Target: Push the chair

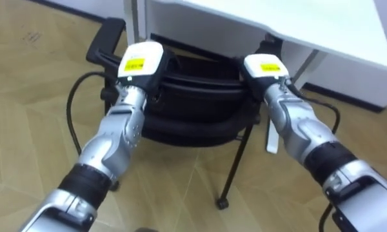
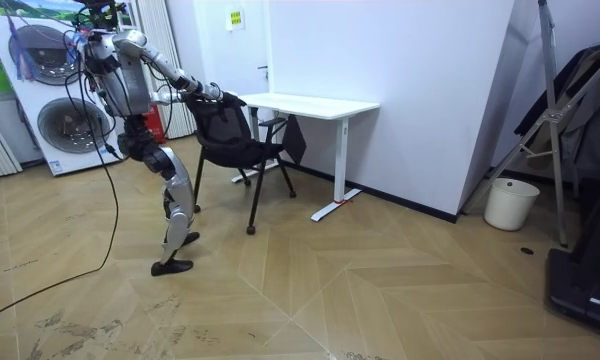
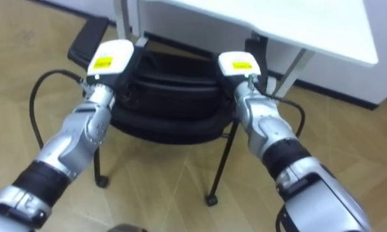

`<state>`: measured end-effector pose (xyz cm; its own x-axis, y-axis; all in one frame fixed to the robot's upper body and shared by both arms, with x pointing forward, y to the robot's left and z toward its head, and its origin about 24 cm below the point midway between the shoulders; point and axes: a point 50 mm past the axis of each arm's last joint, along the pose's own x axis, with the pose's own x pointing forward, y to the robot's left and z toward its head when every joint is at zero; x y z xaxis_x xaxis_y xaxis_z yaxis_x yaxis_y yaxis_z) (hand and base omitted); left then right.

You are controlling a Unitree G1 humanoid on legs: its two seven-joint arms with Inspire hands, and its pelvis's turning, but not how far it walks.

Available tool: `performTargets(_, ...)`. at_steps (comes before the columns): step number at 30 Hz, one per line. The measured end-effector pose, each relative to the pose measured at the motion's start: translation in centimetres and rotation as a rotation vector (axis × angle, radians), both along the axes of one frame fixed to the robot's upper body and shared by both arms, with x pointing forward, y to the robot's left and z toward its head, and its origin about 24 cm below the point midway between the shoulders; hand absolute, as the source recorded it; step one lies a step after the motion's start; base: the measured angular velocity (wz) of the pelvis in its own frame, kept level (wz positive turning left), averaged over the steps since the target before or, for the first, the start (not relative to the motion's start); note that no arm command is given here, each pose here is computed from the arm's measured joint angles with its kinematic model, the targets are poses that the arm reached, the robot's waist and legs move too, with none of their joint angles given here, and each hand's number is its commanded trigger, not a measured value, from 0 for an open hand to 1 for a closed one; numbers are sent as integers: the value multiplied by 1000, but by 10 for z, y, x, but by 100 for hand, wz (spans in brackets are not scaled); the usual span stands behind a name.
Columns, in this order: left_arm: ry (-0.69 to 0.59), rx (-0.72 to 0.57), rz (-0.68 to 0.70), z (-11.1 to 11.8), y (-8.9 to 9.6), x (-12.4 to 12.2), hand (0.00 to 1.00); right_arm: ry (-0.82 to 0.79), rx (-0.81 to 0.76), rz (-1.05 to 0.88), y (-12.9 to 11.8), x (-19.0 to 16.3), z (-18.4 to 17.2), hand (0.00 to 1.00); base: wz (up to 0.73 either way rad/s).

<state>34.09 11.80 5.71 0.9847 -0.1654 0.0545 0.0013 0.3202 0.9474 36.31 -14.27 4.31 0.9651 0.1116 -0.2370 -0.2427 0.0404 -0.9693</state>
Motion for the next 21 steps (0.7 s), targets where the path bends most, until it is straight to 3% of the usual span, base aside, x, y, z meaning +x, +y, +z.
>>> performTargets(3, -18, -4, -17, 3, 0, 1, 2, -18, -11, 13, 0, 1, 3, 0, 0)
performTargets(4, -23, -5, -20, 5, 0, 1, 27, -23, -15, 23, 1, 2, 5, 0, 0)
performTargets(5, -25, -4, -20, 5, 0, 2, 59, -24, -14, 27, 2, 2, 5, 0, -8)
performTargets(6, -29, -2, -24, 6, 0, 2, 100, -26, -12, 33, 2, 2, 5, 0, -9)
performTargets(7, -33, 1, -30, 6, 0, 2, 100, -28, -11, 37, 3, 2, 6, 4, -8)
performTargets(8, -36, 3, -32, 7, 0, 2, 100, -28, -10, 39, 3, 2, 6, 20, 0)
performTargets(9, -43, 4, -34, 8, 0, 3, 100, -31, -8, 43, 4, 3, 7, 92, 5)
performTargets(10, -46, 7, -34, 9, 1, 3, 100, -33, -10, 46, 4, 3, 8, 100, 8)
performTargets(21, -4, 70, -37, 6, 10, 4, 100, -53, 57, 39, 2, 4, 11, 100, 3)
